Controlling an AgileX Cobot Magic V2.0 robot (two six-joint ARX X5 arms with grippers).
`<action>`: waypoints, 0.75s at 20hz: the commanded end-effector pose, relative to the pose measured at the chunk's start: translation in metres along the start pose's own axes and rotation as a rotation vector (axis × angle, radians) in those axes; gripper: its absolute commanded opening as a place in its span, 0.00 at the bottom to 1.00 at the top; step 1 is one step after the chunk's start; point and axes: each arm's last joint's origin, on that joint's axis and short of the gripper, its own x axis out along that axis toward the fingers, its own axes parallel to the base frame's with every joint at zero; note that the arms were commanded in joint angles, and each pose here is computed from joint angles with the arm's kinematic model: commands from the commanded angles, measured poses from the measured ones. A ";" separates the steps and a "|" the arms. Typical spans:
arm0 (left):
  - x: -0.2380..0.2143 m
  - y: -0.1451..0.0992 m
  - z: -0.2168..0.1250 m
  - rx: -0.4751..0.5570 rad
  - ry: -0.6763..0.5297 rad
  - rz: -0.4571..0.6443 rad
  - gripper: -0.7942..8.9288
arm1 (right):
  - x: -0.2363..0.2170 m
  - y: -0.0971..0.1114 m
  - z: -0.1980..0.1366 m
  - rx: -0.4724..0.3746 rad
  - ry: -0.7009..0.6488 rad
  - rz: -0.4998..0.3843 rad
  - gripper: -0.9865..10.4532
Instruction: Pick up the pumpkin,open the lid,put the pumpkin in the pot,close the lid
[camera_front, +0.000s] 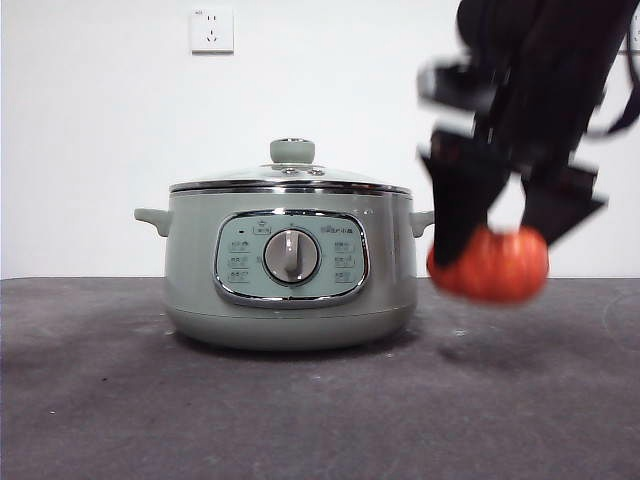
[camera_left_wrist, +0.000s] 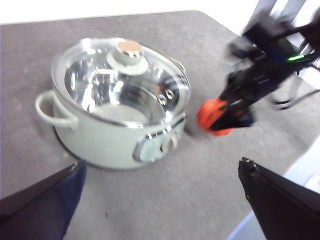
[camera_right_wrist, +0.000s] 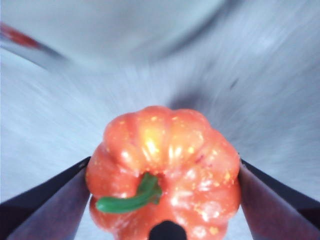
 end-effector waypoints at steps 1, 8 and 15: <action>0.009 0.005 0.008 -0.009 -0.019 -0.017 0.85 | -0.032 0.003 -0.002 0.017 -0.103 -0.010 0.08; 0.066 0.021 0.053 0.065 -0.031 -0.045 0.85 | -0.126 0.016 -0.026 0.017 -0.422 -0.034 0.08; 0.151 0.031 0.102 0.133 0.015 -0.046 0.85 | -0.159 0.021 -0.043 0.011 -0.545 -0.041 0.08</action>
